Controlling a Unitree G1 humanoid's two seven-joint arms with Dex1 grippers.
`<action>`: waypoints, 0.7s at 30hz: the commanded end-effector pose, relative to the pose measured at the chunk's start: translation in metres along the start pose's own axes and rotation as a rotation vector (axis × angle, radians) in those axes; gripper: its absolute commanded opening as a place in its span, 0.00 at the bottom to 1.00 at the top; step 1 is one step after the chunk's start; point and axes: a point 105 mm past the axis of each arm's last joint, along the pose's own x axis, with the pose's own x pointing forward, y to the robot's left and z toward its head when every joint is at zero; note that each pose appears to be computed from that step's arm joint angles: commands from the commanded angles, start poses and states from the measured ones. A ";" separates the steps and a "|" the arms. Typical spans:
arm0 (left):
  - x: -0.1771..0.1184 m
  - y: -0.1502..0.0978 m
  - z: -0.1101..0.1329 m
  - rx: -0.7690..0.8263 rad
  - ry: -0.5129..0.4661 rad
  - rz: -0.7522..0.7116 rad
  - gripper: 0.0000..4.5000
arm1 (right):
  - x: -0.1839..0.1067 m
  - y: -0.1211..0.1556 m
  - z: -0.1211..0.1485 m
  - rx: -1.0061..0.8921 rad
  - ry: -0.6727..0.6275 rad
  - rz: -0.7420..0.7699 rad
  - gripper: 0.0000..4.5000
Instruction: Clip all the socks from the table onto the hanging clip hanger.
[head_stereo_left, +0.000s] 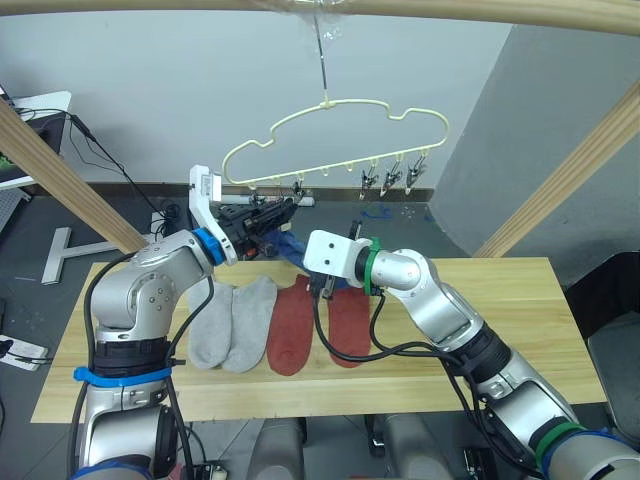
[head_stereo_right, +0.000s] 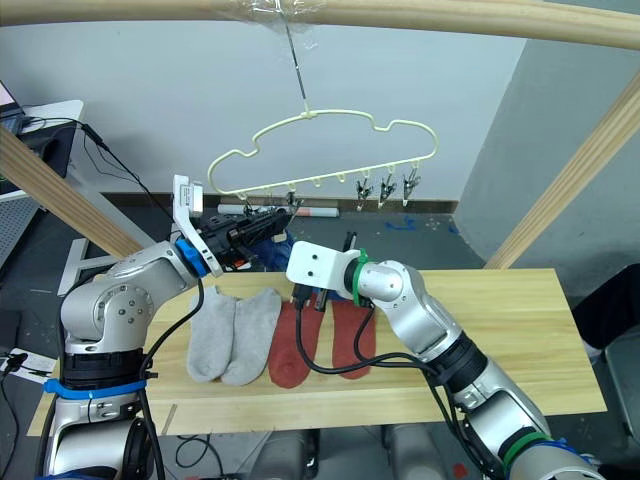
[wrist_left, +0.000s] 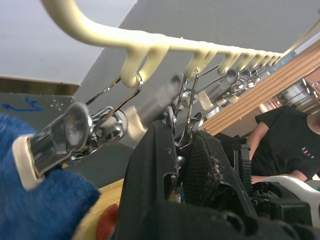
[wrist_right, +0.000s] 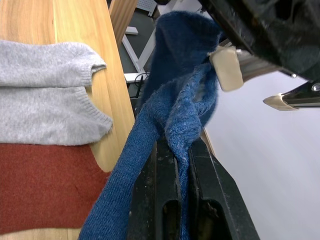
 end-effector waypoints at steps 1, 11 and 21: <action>-0.003 -0.006 0.008 0.041 -0.022 -0.017 0.07 | -0.001 -0.006 0.022 -0.043 -0.070 -0.017 0.00; -0.007 -0.005 0.003 0.053 -0.005 -0.010 0.07 | -0.001 -0.016 0.028 0.021 -0.101 -0.057 0.00; -0.010 -0.005 0.000 0.044 0.012 -0.018 0.07 | -0.001 -0.022 0.029 0.073 -0.116 -0.084 0.00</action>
